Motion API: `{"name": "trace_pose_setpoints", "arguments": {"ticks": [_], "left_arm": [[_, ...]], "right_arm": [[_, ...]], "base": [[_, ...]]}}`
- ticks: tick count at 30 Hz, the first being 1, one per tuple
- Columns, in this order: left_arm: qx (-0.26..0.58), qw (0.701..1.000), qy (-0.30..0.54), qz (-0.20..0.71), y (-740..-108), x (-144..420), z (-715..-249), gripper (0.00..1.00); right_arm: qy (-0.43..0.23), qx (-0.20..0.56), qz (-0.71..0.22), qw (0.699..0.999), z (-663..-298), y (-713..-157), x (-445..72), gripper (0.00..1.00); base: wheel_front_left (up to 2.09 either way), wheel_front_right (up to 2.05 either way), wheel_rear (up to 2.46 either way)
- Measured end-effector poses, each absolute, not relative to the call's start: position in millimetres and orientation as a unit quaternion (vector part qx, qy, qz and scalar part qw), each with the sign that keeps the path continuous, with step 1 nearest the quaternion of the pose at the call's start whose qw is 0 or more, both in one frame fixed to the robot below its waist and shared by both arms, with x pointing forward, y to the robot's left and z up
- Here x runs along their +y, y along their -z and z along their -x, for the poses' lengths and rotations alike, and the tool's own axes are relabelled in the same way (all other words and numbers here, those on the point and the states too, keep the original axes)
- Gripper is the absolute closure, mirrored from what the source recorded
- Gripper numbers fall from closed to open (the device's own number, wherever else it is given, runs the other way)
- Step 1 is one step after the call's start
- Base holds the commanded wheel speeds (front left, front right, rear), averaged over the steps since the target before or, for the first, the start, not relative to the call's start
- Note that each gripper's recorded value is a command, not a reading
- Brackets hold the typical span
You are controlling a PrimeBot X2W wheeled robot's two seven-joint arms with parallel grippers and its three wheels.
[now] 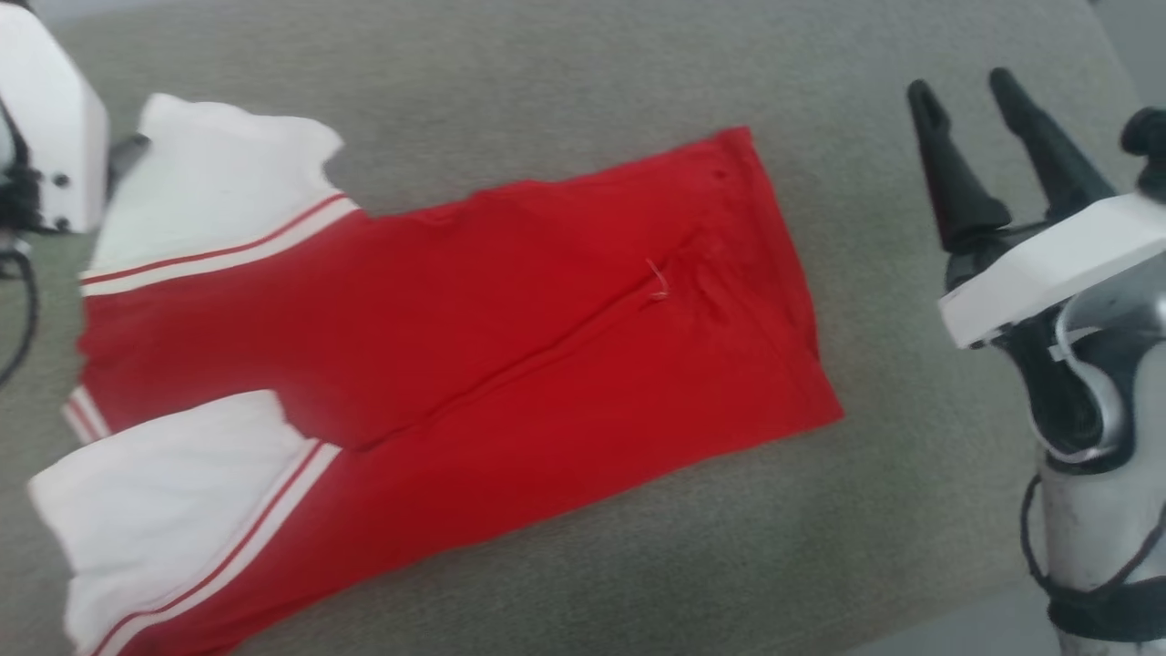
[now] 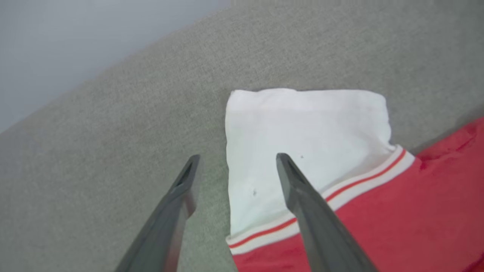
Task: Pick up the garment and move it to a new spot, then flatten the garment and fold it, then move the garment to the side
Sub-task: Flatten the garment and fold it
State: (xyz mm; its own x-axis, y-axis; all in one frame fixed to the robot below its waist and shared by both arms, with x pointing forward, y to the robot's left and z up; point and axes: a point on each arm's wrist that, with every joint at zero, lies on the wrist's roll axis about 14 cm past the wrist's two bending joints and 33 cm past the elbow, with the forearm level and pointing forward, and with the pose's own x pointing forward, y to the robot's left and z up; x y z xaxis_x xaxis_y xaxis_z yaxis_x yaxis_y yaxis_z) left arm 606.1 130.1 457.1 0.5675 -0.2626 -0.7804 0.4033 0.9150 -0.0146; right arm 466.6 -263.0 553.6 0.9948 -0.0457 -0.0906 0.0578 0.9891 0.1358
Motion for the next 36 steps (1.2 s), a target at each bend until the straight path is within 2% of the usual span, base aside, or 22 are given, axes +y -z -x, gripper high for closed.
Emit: {"name": "trace_pose_setpoints", "arguments": {"ticks": [11,17,18,19,20,27,36], "left_arm": [[0.463,0.865,0.181,-0.064,-401,116,-648,0.0],[0.524,0.834,0.162,-0.059,-371,120,-644,0.0],[0.531,0.831,0.159,-0.049,-369,120,-644,0.23],[0.537,0.828,0.156,-0.039,-366,118,-643,0.66],[0.543,0.824,0.155,-0.033,-364,117,-642,1.0],[0.556,0.816,0.158,-0.014,-359,107,-636,1.0],[0.538,0.825,0.169,-0.014,-365,107,-640,1.0]], "right_arm": [[0.058,0.086,-0.072,0.992,-461,-514,-277,0.0],[0.051,0.136,-0.072,0.987,-462,-490,-272,0.0],[0.048,0.149,-0.075,0.985,-462,-484,-269,0.0],[0.044,0.158,-0.079,0.983,-463,-480,-266,0.0],[0.041,0.168,-0.081,0.982,-463,-476,-265,0.0],[-0.001,0.236,-0.072,0.969,-479,-455,-245,0.0],[-0.046,0.371,-0.021,0.927,-507,-410,-228,0.0]], "base": [[0.0,0.0,0.0],[0.0,0.0,0.0],[0.0,0.0,0.0],[0.0,0.0,0.0],[0.0,0.0,0.0],[0.0,0.0,0.0],[0.0,0.0,0.0]]}}
